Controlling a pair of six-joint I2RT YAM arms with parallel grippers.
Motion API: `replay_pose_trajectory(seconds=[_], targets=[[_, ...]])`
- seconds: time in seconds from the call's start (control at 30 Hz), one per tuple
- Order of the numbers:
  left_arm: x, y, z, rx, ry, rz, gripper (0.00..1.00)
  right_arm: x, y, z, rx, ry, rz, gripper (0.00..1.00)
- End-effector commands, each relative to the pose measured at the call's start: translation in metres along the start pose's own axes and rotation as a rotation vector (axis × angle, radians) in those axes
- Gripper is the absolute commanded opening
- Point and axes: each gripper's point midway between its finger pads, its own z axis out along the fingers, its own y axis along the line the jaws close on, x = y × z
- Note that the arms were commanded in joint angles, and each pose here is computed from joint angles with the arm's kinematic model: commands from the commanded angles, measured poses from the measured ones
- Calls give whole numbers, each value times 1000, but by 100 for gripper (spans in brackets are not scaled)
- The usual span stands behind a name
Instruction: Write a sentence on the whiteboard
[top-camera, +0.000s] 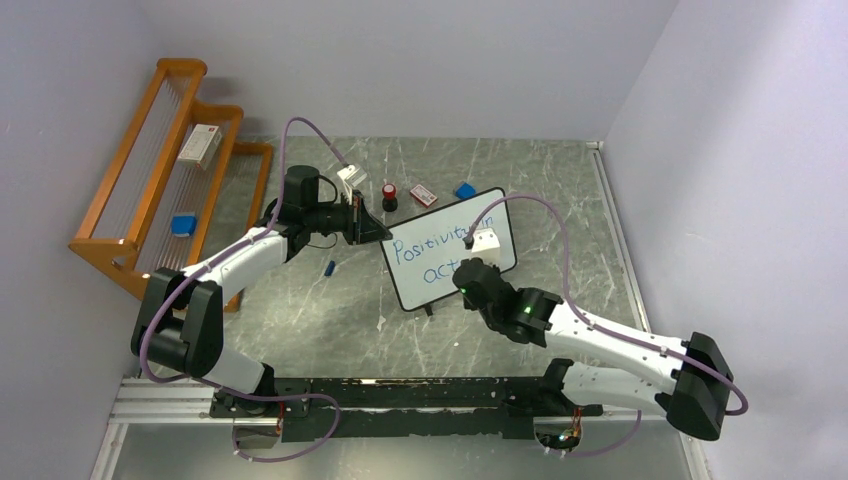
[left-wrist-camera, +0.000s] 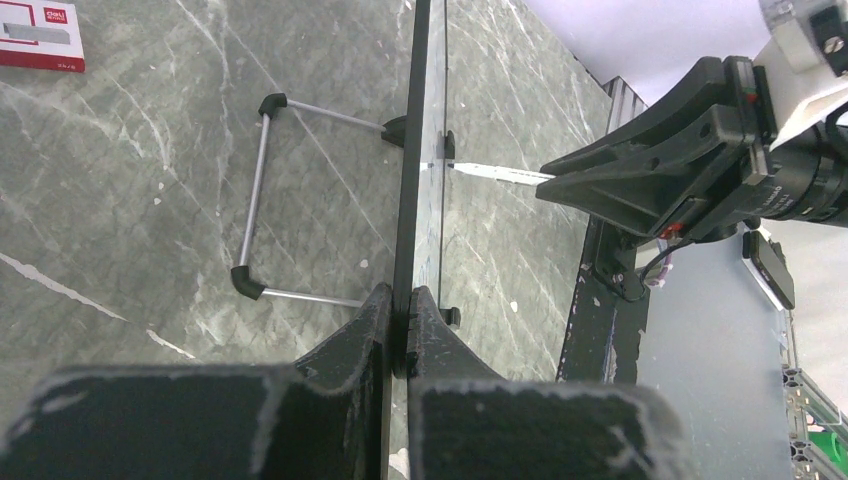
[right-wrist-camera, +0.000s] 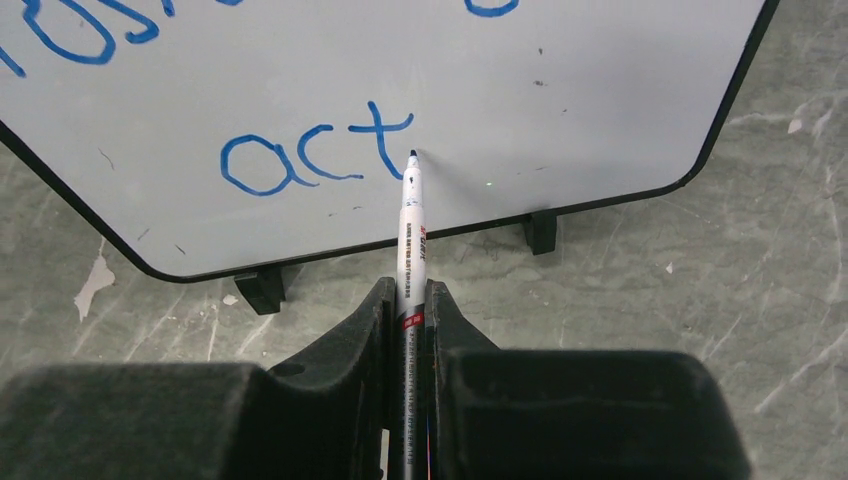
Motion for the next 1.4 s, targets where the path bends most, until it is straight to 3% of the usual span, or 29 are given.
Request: replay_pose_trajectory(seconds=[0.0,0.5,1.37], targets=[[21,20,2,-74,57,-32,5,-16,-6,-5,16,-64,44,0],[21,19,2,-71,56,-29,5,-32,-8,0,18,-114,70,0],[20,21,1,-85,58,-23,5,-14,-18,-1,21,-43,61,0]])
